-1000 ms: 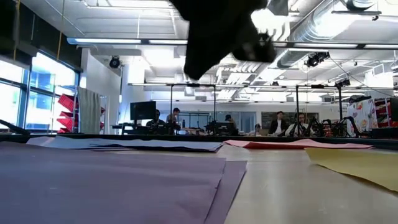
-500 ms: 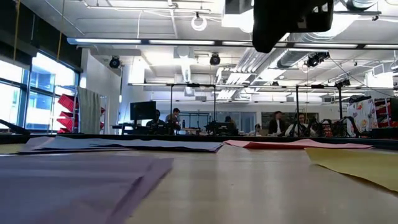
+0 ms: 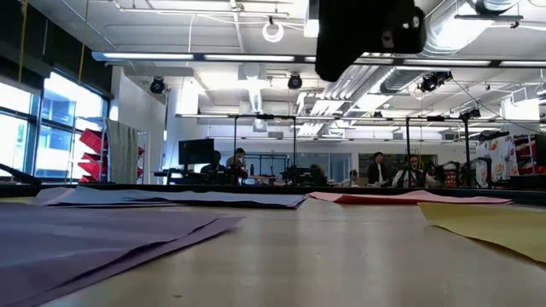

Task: Organize paper
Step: Stack the purple paper on the bottom left of the table, then put the blue paper on the middle right of the table

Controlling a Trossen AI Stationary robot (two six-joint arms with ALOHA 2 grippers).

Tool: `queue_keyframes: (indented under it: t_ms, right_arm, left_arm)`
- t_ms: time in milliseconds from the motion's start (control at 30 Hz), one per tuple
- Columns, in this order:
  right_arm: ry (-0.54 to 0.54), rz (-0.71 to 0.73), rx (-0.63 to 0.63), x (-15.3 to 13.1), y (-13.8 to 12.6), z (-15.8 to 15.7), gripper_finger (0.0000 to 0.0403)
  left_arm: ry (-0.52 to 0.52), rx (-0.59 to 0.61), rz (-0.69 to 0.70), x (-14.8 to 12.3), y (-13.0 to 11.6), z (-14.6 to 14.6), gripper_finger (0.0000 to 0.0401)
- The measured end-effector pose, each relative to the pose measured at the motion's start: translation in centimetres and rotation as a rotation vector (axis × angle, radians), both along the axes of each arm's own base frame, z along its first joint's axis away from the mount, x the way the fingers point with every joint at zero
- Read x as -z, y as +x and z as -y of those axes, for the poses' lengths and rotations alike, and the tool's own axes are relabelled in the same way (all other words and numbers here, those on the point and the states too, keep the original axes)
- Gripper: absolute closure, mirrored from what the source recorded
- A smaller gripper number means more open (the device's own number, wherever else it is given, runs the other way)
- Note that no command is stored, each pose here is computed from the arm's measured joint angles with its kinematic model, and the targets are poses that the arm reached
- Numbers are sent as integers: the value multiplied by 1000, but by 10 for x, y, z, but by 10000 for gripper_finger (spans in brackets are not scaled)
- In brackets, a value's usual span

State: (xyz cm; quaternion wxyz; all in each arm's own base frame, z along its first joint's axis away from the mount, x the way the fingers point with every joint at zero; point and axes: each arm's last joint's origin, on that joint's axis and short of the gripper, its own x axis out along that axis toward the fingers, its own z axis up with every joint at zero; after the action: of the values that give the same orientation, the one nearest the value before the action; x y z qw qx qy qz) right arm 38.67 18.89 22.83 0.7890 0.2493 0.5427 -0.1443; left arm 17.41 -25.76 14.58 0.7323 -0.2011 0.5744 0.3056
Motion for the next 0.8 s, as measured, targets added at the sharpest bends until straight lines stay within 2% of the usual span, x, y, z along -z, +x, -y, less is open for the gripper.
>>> queue_keyframes:
  t_ms: [133, 267, 400, 533, 700, 800]
  right_arm:
    - [-17, 16, 30, -4, 4, 12, 403]
    - [-47, 55, -38, -19, 5, 27, 402]
    - [-104, 66, -111, -32, 9, 57, 389]
    - [-168, 69, -206, -37, 17, 94, 347]
    - [-230, 86, -457, -17, 39, 131, 276]
    - [-259, 178, -602, -6, 56, 145, 242]
  left_arm:
    - [-69, -31, 49, -12, -2, 3, 401]
    - [-109, -72, 130, -30, -6, 6, 401]
    - [-128, -90, 220, -51, -6, 5, 401]
    - [-119, -138, 290, -73, -3, -7, 401]
    - [-102, -195, 371, -106, -3, -32, 401]
    - [-87, -229, 400, -126, -7, -52, 401]
